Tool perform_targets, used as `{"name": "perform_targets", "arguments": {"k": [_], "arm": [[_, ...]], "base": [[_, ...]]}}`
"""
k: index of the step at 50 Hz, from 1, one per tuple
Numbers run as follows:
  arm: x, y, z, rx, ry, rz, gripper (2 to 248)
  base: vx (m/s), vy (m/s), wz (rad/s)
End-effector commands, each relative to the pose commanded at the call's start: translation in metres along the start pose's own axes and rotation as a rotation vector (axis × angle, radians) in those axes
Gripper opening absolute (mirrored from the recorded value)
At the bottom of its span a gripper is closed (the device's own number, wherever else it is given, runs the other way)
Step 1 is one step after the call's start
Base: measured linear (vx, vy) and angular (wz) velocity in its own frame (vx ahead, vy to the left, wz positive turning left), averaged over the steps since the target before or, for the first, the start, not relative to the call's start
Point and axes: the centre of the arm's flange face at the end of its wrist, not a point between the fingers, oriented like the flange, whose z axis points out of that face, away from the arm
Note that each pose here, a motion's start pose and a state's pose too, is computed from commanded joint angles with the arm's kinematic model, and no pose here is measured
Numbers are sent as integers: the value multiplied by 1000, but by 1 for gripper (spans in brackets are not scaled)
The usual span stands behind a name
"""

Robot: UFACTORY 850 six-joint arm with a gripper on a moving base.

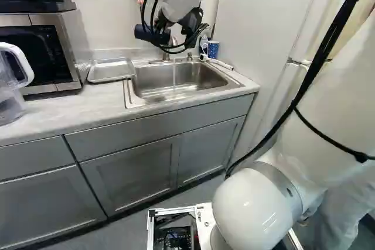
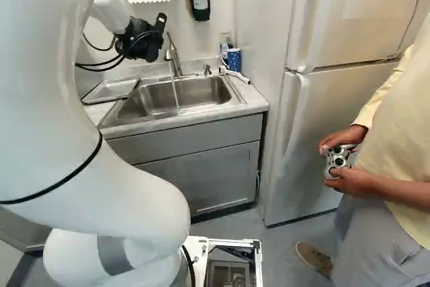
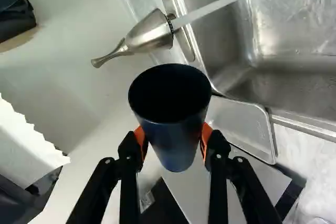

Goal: Rinse the cup and place it in the tray

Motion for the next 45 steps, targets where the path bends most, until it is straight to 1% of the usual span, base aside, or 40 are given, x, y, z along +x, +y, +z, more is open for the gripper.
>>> {"name": "perform_targets", "arguments": {"k": [32, 37, 45], "arm": [[0, 0, 0, 0, 0, -2, 120], [0, 0, 0, 0, 0, -32, 120], [0, 0, 0, 0, 0, -108, 120]], "base": [[0, 0, 0], [0, 0, 0], [0, 0, 0]]}}
